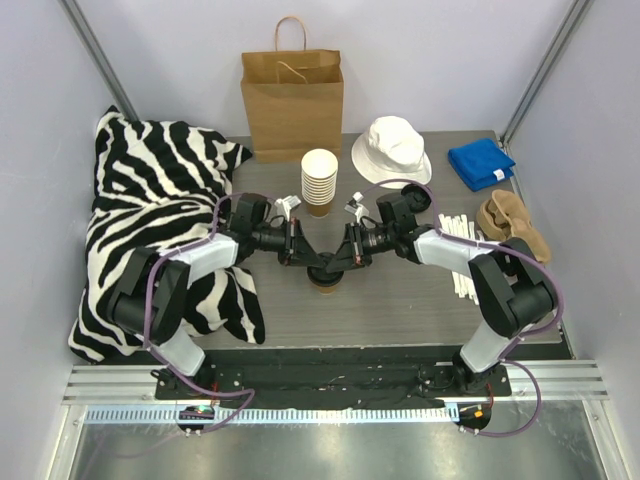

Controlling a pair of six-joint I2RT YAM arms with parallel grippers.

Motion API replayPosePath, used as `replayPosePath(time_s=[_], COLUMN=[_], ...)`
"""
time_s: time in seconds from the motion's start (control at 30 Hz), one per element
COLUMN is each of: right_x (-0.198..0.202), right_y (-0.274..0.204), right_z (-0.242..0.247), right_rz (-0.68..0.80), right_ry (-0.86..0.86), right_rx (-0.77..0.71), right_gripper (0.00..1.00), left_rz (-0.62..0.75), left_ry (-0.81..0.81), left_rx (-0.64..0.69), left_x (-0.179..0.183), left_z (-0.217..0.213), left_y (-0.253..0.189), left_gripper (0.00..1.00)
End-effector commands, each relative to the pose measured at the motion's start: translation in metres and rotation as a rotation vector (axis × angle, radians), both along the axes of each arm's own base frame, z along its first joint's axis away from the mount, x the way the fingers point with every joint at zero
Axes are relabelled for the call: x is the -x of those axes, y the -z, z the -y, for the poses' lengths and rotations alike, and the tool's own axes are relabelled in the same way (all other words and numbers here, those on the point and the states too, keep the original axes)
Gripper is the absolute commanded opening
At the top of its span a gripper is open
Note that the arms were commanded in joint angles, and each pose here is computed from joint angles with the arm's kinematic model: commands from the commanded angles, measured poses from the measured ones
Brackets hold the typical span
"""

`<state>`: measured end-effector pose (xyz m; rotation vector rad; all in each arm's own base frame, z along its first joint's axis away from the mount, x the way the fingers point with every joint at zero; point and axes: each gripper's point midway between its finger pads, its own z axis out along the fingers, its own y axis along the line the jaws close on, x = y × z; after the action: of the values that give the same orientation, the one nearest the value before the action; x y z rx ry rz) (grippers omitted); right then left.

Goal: Pack the takeout coffee

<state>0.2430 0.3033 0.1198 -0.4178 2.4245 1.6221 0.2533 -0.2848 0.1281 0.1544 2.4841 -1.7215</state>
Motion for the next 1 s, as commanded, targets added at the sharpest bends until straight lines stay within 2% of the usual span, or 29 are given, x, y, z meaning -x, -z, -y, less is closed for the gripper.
replayPosePath(time_s=[0.0, 0.17, 0.37, 0.53, 0.73, 0.83, 0.97], right_x=[-0.009, -0.004, -0.005, -0.009, -0.010, -0.011, -0.013], right_y=[-0.051, -0.071, -0.035, 0.015, 0.045, 0.041, 0.033], right_z=[-0.010, -0.009, -0.006, -0.003, 0.008, 0.008, 0.007], right_rz=[0.069, 0.049, -0.001, -0.037, -0.063, -0.056, -0.035], right_ry=[0.036, 0.059, 0.088, 0.080, 0.087, 0.087, 0.087], right_rx=[-0.093, -0.131, -0.063, 0.030, 0.114, 0.114, 0.106], right_gripper=[0.06, 0.06, 0.06, 0.04, 0.03, 0.02, 0.03], left_rz=[0.160, 0.162, 0.141, 0.085, -0.024, -0.029, 0.081], left_ry=[0.011, 0.041, 0.049, 0.058, 0.063, 0.036, 0.045], left_rx=[0.086, 0.103, 0.078, -0.022, -0.211, -0.216, -0.109], left_x=[-0.001, 0.018, 0.019, 0.014, 0.024, 0.016, 0.002], left_z=[0.009, 0.012, 0.016, 0.014, -0.010, -0.014, -0.003], left_y=[-0.057, -0.067, -0.049, -0.003, 0.060, 0.057, 0.013], left_gripper=[0.00, 0.00, 0.00, 0.00, 0.00, 0.00, 0.00])
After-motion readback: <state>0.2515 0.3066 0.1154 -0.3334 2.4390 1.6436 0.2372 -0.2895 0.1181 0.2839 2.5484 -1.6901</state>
